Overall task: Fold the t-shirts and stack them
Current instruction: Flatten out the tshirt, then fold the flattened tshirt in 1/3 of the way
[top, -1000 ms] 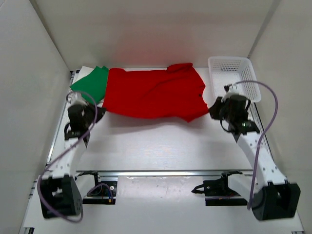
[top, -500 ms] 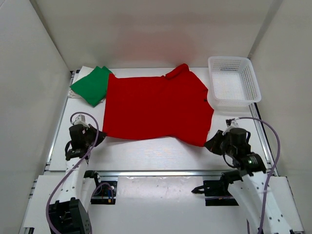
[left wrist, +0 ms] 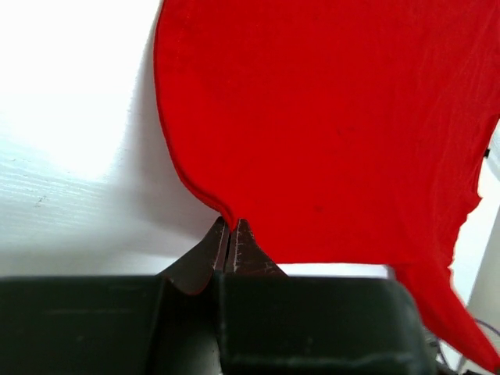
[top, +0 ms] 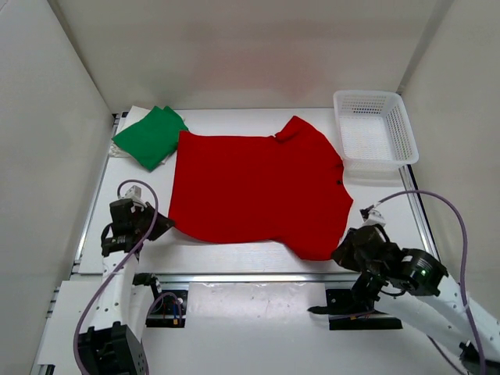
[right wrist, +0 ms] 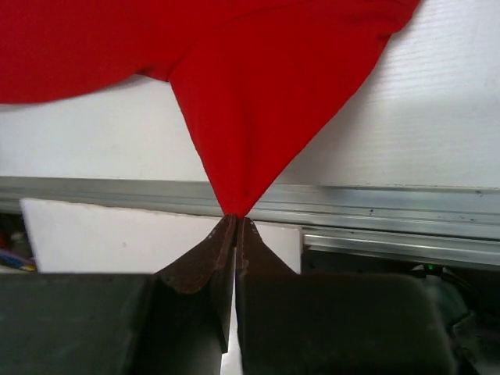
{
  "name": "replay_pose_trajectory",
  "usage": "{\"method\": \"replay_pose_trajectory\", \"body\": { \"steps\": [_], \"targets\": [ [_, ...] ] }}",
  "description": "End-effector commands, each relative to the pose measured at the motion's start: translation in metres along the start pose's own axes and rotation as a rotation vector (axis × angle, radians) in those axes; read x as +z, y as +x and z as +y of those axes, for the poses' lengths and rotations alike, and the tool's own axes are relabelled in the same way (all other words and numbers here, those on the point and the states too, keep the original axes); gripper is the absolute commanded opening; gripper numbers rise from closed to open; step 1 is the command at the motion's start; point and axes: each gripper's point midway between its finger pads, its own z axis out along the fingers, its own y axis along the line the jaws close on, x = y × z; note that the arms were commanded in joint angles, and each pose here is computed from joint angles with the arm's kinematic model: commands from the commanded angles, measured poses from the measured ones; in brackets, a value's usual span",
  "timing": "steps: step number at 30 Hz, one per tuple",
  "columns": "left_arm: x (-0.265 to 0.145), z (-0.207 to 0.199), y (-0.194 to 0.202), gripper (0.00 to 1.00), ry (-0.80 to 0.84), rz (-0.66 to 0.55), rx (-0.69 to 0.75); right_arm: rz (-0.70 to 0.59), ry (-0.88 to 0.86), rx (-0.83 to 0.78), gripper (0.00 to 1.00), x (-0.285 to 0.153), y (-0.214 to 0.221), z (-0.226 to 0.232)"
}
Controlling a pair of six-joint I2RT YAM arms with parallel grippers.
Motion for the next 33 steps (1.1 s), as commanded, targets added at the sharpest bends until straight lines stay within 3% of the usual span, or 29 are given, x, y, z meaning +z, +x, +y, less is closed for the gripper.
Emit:
{"method": "replay_pose_trajectory", "body": {
  "steps": [1, 5, 7, 8, 10, 13, 15, 33],
  "targets": [
    [0.004, -0.008, -0.008, 0.0, 0.035, -0.007, -0.027, -0.128, 0.088, 0.033, 0.0, 0.009, -0.022, 0.002],
    [0.022, -0.015, -0.026, 0.0, 0.054, -0.057, -0.087, -0.218, 0.178, -0.098, 0.0, 0.019, -0.051, 0.003],
    [0.031, -0.021, -0.029, 0.0, 0.074, -0.05, -0.109, -0.207, 0.114, -0.109, 0.0, 0.041, -0.073, 0.016],
    [0.036, -0.019, -0.032, 0.0, 0.05, -0.054, -0.115, -0.252, 0.152, -0.089, 0.0, 0.052, -0.099, -0.004],
    [0.038, -0.021, -0.043, 0.0, 0.063, -0.078, -0.144, -0.218, -0.029, -0.024, 0.0, 0.064, -0.112, -0.005],
    [0.043, -0.013, -0.056, 0.0, 0.027, -0.12, -0.157, -0.202, 0.091, -0.013, 0.0, 0.084, -0.125, -0.032],
    [0.048, -0.013, -0.064, 0.0, 0.024, -0.124, -0.157, -0.2, 0.11, -0.06, 0.0, 0.09, -0.137, -0.023],
    [0.09, 0.011, -0.079, 0.0, -0.046, -0.13, -0.255, -0.264, 0.142, -0.021, 0.0, 0.155, -0.234, -0.03]
  ]
}}
